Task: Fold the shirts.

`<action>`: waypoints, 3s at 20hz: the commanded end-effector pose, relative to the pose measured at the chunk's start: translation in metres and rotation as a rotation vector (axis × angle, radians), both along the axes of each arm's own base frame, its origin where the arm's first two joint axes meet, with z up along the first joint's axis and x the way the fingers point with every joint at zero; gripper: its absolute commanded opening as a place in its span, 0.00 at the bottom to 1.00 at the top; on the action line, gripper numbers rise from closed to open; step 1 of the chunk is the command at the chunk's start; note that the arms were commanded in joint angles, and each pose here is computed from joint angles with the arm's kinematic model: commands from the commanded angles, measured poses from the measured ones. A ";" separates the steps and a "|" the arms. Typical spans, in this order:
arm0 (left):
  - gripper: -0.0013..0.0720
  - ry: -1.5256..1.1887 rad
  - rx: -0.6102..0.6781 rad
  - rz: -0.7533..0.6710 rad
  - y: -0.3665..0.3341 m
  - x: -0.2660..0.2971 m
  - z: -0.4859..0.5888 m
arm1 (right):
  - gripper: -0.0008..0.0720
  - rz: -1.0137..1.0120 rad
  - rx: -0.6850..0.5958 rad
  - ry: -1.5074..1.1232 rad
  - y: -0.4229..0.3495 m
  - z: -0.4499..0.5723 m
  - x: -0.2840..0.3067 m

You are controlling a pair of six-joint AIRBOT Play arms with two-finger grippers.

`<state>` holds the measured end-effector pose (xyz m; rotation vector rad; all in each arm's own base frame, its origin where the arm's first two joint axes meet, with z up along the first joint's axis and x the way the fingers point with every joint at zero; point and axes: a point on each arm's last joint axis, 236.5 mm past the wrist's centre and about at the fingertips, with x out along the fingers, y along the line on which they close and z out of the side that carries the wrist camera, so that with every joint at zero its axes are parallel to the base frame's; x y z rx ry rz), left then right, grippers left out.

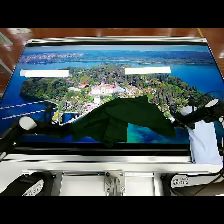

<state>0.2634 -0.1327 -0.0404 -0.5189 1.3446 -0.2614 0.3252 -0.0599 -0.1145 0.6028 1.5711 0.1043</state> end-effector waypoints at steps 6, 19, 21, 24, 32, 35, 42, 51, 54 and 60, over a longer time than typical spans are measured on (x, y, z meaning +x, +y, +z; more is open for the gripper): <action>0.07 -0.871 0.185 0.102 0.069 0.110 0.353 | 0.09 0.080 -0.047 -0.880 0.029 0.297 0.098; 0.07 -1.416 0.504 0.324 0.139 -0.022 0.588 | 0.09 -0.033 -0.517 -1.368 0.055 0.533 -0.057; 0.07 -1.316 0.547 0.317 0.148 -0.006 0.559 | 0.09 -0.001 -0.506 -1.197 0.053 0.495 -0.068; 0.07 -1.195 0.600 0.263 0.155 0.029 0.514 | 0.09 0.016 -0.486 -0.938 0.043 0.434 -0.080; 0.07 -0.731 0.371 0.094 0.118 0.173 0.312 | 0.09 -0.016 -0.307 -0.440 0.037 0.216 -0.072; 0.07 -0.611 0.289 0.050 0.089 0.229 0.232 | 0.09 -0.149 -0.285 -0.464 0.023 0.168 -0.029; 0.08 -0.191 0.220 0.022 0.037 0.250 0.051 | 0.09 -0.334 -0.076 -0.445 0.027 0.091 0.056; 1.00 0.100 0.118 -0.117 0.104 0.134 0.081 | 0.09 -0.171 -0.066 -0.402 0.041 0.081 0.037; 1.00 0.134 0.088 -0.004 0.114 0.081 0.048 | 0.09 -0.145 -0.045 -0.373 0.047 0.080 0.030; 0.85 0.150 -0.189 0.197 0.034 0.034 -0.039 | 0.09 -0.146 -0.044 -0.373 0.047 0.080 0.030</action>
